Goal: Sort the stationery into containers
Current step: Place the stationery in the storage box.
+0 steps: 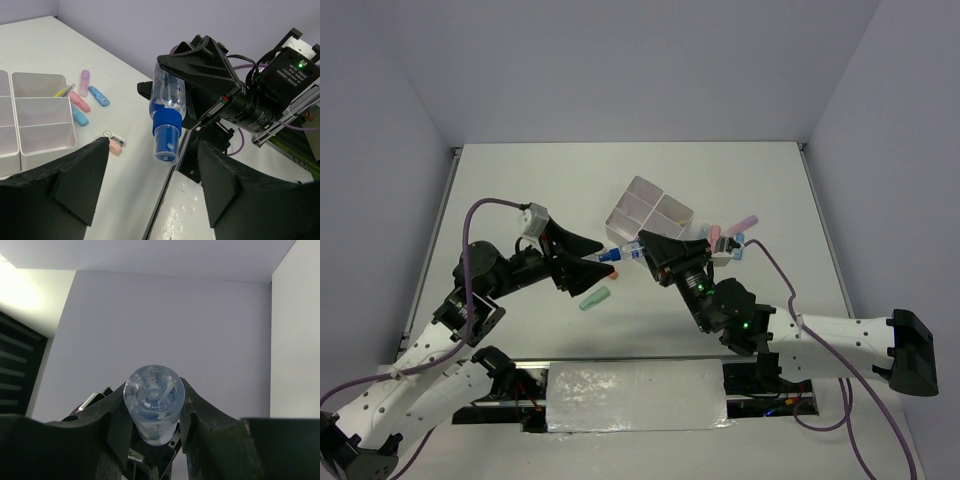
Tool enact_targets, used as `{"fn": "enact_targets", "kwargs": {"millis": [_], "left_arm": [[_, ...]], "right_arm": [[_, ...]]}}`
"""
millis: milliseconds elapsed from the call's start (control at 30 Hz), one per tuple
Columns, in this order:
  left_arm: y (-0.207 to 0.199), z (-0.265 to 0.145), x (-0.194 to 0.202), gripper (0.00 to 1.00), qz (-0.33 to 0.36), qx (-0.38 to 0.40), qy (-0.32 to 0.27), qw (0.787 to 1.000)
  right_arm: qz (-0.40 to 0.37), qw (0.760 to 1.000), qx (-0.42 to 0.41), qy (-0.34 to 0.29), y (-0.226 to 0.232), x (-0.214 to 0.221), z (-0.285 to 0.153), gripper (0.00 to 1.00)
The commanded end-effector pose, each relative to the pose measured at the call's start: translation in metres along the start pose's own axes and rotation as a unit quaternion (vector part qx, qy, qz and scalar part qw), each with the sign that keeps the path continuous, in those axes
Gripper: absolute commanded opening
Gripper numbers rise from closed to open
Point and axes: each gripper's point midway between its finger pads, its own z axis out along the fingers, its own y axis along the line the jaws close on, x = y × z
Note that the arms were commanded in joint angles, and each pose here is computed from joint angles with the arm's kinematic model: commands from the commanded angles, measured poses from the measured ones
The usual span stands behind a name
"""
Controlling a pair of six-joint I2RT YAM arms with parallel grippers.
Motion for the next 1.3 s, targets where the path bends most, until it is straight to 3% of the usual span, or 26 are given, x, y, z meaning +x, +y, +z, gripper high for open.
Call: {"fn": "enact_targets", "kwargs": {"millis": [0,433,667,833,1000,1067,1167,1267], "left_arm": [[-0.021,0.003,-0.023,0.82,0.044,0.048,-0.026,0.998],[-0.013,0.017,-0.028,0.69,0.043,0.044,-0.027,0.998],[-0.006,0.019,-0.026,0.55,0.039,0.032,-0.031,0.998],[-0.003,0.02,-0.024,0.33,0.034,0.026,-0.028,0.999],[0.001,0.02,-0.024,0.19,0.033,0.015,-0.03,0.999],[0.003,0.02,-0.024,0.01,0.032,0.007,-0.027,0.999],[0.008,0.021,-0.025,0.0,0.03,-0.006,-0.028,0.999],[0.01,0.019,-0.025,0.0,0.033,-0.015,-0.029,0.999]], "right_arm": [[0.03,0.999,-0.04,0.001,0.036,-0.003,-0.003,0.0],[0.03,0.998,-0.043,0.018,0.03,0.008,0.001,0.0],[0.027,0.999,-0.019,0.008,0.019,0.01,0.006,0.0],[0.024,1.0,-0.012,0.003,0.015,0.011,0.008,0.0],[0.023,1.0,-0.007,0.001,0.011,0.012,0.009,0.0],[0.021,1.0,-0.004,0.002,0.009,0.013,0.009,0.0],[0.014,1.0,-0.002,0.005,0.006,0.013,0.008,0.06],[0.006,1.0,-0.023,0.005,0.013,0.009,0.004,0.42]]}}
